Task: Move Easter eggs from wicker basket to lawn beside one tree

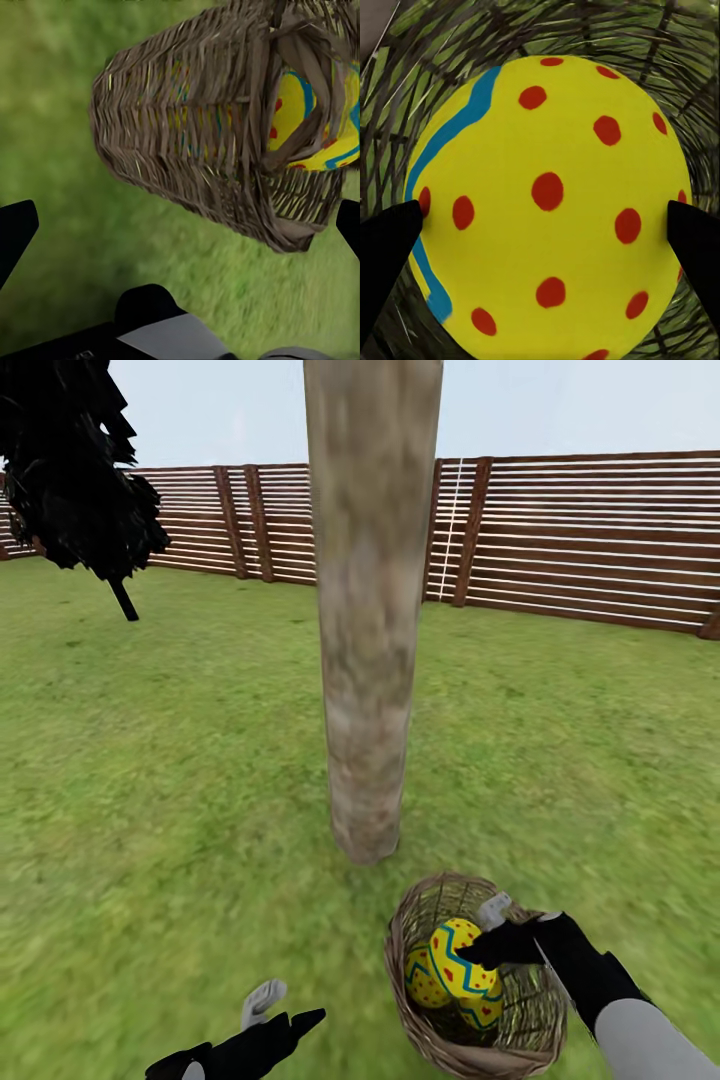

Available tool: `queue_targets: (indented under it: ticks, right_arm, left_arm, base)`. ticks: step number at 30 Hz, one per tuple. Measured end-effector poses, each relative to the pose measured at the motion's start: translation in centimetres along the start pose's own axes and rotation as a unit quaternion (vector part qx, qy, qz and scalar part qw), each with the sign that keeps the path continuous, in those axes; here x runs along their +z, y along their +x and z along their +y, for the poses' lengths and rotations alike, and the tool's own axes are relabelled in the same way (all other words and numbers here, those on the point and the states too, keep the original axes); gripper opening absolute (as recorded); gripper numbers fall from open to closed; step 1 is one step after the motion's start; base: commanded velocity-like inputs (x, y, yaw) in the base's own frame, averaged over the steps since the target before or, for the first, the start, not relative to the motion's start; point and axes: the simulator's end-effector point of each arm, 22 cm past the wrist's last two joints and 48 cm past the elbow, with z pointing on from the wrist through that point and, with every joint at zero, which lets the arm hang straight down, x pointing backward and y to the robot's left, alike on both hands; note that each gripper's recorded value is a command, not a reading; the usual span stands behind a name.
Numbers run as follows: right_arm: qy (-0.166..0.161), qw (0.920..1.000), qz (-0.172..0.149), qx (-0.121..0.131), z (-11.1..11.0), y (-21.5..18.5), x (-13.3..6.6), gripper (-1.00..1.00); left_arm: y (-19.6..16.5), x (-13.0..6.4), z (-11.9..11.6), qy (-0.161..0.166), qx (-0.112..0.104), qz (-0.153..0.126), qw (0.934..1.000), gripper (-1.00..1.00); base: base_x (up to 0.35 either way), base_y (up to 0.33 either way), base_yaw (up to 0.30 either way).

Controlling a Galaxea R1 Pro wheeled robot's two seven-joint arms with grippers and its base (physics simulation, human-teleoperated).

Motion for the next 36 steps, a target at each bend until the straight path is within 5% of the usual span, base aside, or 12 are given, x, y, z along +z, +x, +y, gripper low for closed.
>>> queue_targets:
  ticks: [14,25,36]
  right_arm:
    - [-0.039,0.9990,0.017,0.015,-0.6,-1.6,-5.5,-1.00]
    - [-0.108,0.9938,0.019,0.020,0.7,-2.9,-10.4,-1.00]
    - [-0.184,0.9826,0.016,0.018,-0.2,-5.1,-20.6,-1.00]
  left_arm:
    - [-0.8,-1.7,-2.2,0.000,0.000,0.000,1.0000,1.00]
    - [-1.4,-3.0,-3.9,0.000,-0.001,0.000,1.0000,1.00]
    - [-2.0,-4.3,-5.5,0.000,-0.001,0.000,1.0000,1.00]
  base:
    - [0.000,0.000,0.000]
    - [0.000,0.000,0.000]
    - [0.000,0.000,0.000]
